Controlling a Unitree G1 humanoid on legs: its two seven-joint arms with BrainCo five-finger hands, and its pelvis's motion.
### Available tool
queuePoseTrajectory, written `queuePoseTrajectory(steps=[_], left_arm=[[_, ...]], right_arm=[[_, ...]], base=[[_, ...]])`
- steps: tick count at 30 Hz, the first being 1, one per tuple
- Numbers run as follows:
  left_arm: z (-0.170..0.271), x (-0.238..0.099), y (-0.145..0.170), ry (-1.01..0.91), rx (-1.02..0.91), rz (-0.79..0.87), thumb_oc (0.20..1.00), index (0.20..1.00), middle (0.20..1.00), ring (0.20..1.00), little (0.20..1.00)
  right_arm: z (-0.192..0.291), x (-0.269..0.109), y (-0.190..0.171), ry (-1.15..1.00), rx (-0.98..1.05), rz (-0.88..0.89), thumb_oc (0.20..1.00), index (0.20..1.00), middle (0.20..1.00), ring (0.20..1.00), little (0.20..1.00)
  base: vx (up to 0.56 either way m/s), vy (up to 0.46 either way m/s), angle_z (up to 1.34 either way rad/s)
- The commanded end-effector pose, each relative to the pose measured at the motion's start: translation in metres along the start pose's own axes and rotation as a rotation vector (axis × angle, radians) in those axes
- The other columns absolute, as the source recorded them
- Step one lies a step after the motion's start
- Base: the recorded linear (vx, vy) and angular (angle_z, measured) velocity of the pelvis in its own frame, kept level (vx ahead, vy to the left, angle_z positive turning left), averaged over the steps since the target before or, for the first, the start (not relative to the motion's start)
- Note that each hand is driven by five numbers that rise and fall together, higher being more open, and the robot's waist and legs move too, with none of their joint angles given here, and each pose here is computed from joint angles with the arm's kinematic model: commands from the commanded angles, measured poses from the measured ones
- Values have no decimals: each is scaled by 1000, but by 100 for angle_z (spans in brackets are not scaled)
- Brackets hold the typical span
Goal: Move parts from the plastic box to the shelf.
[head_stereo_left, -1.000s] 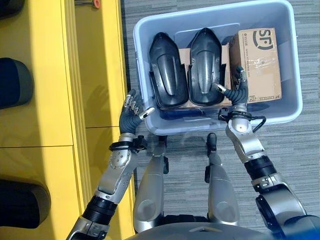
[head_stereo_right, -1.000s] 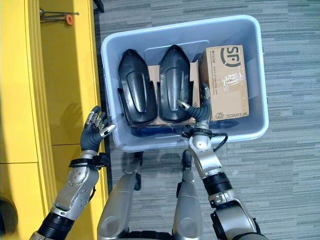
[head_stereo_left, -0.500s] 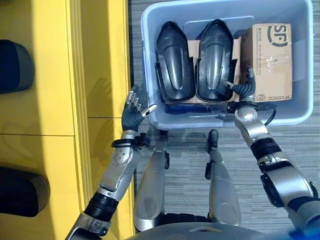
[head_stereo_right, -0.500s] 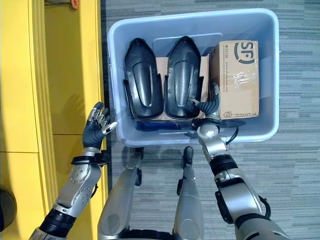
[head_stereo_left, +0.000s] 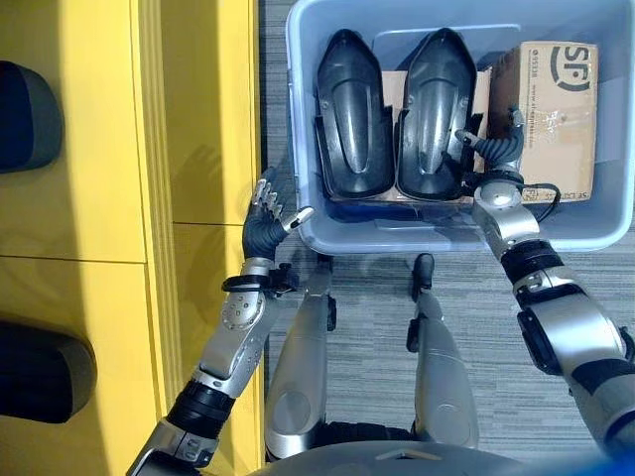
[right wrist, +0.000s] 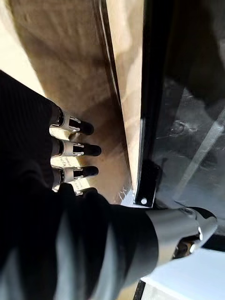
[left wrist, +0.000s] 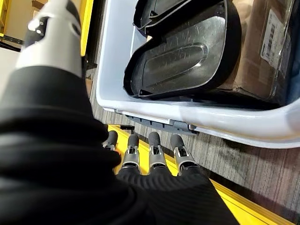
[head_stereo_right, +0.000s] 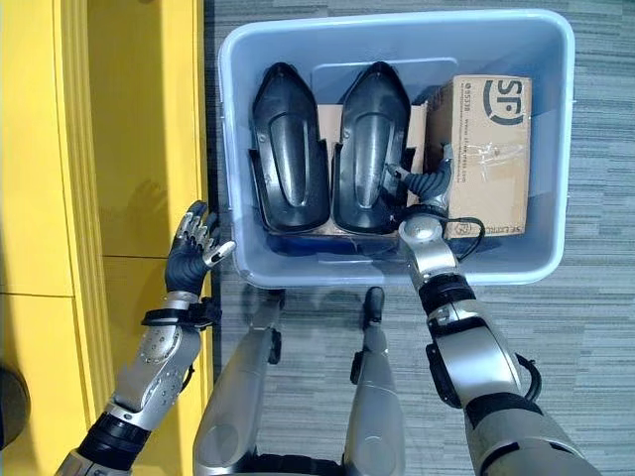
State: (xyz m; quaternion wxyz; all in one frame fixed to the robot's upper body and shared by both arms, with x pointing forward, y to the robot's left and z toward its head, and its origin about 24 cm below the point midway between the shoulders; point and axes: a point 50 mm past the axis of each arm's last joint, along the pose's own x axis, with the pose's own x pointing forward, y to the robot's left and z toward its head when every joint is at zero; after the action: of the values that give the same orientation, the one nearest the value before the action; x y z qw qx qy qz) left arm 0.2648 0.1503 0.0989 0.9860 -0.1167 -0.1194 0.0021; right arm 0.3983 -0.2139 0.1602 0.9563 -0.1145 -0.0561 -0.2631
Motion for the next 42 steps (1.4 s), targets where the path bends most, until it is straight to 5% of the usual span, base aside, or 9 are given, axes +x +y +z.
queuePoseTrajectory(steps=[1,19,20,42], left_arm=[[22,2,-7,-113,-32,-49,1000,1000,1000,1000,1000],[27,8,-21,-138,-48,-87,1000,1000,1000,1000,1000],[28,9,-20,-143,-43,-86,1000,1000,1000,1000,1000],[27,9,-13,-133,-56,-62,1000,1000,1000,1000,1000]], right_arm=[[26,19,-27,-69,20,-106,1000,1000,1000,1000,1000],[-22,20,-35,173,-111,-89,1000,1000,1000,1000,1000],[-24,20,-36,182,-131,-79,200,200,200,200,200],[-14,13,-27,84,-5,-78,200,200,200,200,200]], base=[[7,4,3],[1,7,7],[-1,18,4],[0,0,0]])
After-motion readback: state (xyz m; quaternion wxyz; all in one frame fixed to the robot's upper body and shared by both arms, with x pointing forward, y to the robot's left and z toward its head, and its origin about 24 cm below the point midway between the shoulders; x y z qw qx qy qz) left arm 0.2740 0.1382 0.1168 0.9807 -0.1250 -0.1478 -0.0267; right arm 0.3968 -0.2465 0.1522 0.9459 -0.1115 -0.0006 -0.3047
